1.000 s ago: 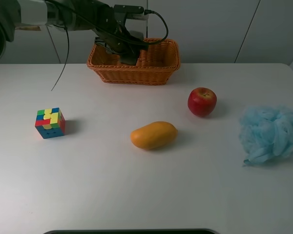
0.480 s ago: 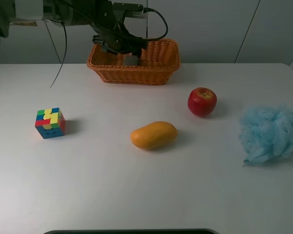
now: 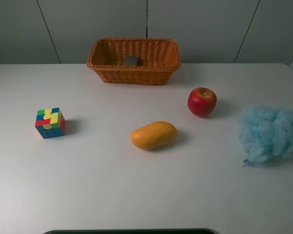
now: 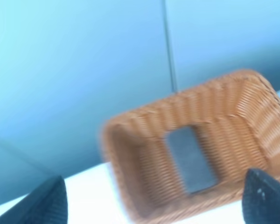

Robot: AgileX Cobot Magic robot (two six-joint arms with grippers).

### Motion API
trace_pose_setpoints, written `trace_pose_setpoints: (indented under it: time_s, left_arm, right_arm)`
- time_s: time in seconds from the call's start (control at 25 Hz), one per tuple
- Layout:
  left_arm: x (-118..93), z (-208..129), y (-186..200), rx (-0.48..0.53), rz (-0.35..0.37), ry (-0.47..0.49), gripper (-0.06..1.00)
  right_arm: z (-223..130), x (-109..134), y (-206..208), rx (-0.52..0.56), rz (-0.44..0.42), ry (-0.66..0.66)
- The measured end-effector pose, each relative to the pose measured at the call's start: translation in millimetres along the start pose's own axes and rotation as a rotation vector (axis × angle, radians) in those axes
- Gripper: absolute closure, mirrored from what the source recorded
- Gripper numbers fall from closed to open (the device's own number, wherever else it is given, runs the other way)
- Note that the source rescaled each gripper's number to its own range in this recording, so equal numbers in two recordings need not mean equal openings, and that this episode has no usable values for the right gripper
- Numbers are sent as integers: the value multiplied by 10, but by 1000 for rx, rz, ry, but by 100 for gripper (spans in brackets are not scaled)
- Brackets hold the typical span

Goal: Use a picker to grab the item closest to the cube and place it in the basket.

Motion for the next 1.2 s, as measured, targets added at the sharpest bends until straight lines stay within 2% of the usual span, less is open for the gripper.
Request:
trace_pose_setpoints:
  time_s: [0.16, 0.36, 0.6, 0.76, 0.92, 1.0, 1.2]
  left_arm:
    - [531, 152, 956, -138, 111, 19, 1]
    - [1077, -16, 1866, -284, 193, 51, 1]
    - [1637, -712, 2588, -375, 248, 141, 1]
    - [1933, -1292, 2817, -380, 333, 243, 1]
    - [2023, -1834, 2918, -345, 446, 366, 1]
    - [1979, -2065, 2953, -337, 464, 421, 1]
    - [1758, -2549, 2749, -275, 353, 478, 1]
  right_arm:
    - [0, 0, 0, 0, 0, 0]
    - [0, 0, 0, 0, 0, 0]
    - [0, 0, 0, 0, 0, 0]
    - [0, 0, 0, 0, 0, 0]
    - [0, 0, 0, 0, 0, 0]
    - [0, 0, 0, 0, 0, 0]
    - [0, 0, 0, 0, 0, 0]
Point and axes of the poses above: a point on each arm's last joint axis where the gripper is mounted, y pointing back along that axis away from the gripper, x along the wrist's bending axis when the last joint is at zero, z = x × y, the point moved 6 cm from there along -y, pointing out along that axis toward the gripper, and after that the axes turned 10 degrees about y, right-handed, at the moved point
